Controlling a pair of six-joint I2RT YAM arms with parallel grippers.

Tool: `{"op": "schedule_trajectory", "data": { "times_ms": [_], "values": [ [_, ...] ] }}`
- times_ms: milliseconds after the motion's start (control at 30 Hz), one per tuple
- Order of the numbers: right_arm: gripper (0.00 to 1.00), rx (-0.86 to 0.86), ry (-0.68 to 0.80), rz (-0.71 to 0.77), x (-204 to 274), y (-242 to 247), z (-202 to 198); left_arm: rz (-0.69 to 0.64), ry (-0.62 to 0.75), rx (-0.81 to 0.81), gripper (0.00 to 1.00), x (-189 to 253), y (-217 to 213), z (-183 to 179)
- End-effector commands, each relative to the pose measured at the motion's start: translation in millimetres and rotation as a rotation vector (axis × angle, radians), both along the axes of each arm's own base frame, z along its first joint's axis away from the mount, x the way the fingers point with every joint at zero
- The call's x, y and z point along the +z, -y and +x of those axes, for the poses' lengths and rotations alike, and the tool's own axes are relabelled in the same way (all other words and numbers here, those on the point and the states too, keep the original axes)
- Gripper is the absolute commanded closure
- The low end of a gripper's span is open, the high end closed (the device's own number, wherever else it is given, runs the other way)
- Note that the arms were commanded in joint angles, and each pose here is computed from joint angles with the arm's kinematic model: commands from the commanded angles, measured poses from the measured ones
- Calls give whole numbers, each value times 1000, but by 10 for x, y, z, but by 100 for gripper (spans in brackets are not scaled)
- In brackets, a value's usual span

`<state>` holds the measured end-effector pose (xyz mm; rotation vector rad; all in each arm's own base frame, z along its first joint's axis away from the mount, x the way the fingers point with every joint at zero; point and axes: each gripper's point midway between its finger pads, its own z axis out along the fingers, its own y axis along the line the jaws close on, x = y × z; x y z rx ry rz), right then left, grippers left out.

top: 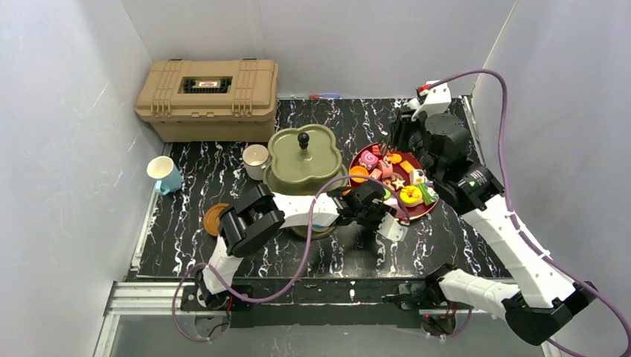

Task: Serve the afternoon tea
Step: Move the tray at the center of the board.

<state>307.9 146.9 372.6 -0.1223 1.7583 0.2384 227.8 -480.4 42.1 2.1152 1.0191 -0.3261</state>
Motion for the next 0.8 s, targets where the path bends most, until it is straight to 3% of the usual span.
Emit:
{"op": "schedule_trajectory", "data": {
  "times_ms": [0,233,400,767],
  "values": [
    [96,-30,94,51,241,44,39,-61,55,39,67,261,156,157],
    [97,-69,96,36,194,129,42,-8,37,78,81,50,141,222],
    [98,-87,99,27,190,168,52,26,5,78,82,-16,94,191],
    [98,-173,108,-1,148,317,112,-59,86,249,86,101,332,830]
  ]
}}
